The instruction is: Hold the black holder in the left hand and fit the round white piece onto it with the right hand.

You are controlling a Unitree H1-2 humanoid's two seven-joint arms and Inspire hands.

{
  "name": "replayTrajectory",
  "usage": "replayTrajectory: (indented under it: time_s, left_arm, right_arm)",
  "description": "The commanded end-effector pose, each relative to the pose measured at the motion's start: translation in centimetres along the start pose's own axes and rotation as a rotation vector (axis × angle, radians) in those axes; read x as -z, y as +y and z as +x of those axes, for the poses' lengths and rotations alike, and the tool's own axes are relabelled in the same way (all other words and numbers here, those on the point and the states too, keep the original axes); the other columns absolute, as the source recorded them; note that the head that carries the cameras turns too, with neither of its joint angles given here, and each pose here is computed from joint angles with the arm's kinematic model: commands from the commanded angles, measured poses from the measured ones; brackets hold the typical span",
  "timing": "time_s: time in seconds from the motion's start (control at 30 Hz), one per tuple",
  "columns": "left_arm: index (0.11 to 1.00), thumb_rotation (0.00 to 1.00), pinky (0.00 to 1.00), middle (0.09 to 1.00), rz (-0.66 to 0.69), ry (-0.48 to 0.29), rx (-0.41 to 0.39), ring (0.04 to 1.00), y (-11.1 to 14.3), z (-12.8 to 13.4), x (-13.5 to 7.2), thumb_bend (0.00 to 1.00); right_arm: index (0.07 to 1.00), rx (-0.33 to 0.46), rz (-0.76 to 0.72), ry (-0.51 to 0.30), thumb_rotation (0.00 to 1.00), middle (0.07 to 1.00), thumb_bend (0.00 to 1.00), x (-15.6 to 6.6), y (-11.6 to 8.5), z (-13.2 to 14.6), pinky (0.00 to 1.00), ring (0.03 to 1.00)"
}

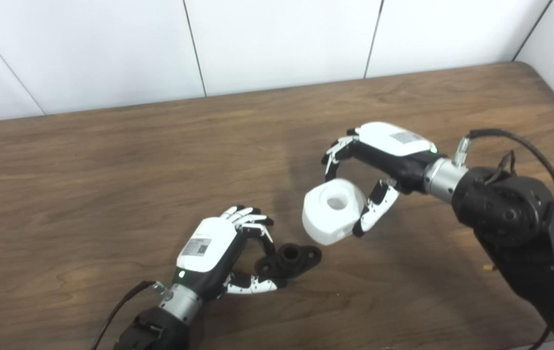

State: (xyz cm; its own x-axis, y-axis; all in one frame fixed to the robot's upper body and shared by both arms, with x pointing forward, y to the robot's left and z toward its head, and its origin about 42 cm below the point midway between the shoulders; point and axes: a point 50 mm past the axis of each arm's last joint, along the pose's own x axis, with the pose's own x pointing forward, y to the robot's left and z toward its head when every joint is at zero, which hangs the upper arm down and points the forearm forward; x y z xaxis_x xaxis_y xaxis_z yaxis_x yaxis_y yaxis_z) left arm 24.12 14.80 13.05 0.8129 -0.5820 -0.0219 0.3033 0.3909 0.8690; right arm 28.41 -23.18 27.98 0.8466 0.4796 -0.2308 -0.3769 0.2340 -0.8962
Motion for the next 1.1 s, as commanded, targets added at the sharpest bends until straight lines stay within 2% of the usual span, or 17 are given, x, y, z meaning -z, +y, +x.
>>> replayTrajectory:
  time_s: [0.0, 0.23, 0.4, 0.7, 1.07]
  left_arm:
    - [0.486, 0.05, 0.94, 0.795, 0.015, 0.028, 0.081, 0.883, -1.6, 0.2, 0.2, 0.52]
    - [0.486, 0.05, 0.93, 0.793, 0.02, 0.027, 0.075, 0.878, -2.0, 0.6, 0.3, 0.52]
    - [0.486, 0.05, 0.92, 0.79, 0.031, 0.027, 0.074, 0.874, -2.2, 0.9, 0.4, 0.52]
    - [0.486, 0.05, 0.92, 0.79, 0.048, 0.02, 0.071, 0.871, -2.5, 0.9, 0.6, 0.52]
    - [0.485, 0.05, 0.93, 0.789, 0.048, 0.014, 0.07, 0.872, -2.3, 0.6, 0.8, 0.52]
  right_arm:
    - [0.484, 0.063, -0.024, -0.04, 0.14, 0.801, 0.52, -1.2, -0.7, -0.3, 1.0, 0.899]
    - [0.484, 0.043, 0.024, -0.084, 0.13, 0.813, 0.52, -2.7, 1.0, 0.1, 1.0, 0.913]
    - [0.484, 0.027, 0.028, -0.102, 0.13, 0.825, 0.52, -3.3, 1.3, 0.1, 1.0, 0.926]
    - [0.484, 0.055, 0.032, -0.114, 0.13, 0.832, 0.52, -3.2, 0.4, -0.1, 1.0, 0.946]
    - [0.484, 0.048, 0.028, -0.088, 0.13, 0.829, 0.52, -2.1, -1.7, 0.3, 1.0, 0.941]
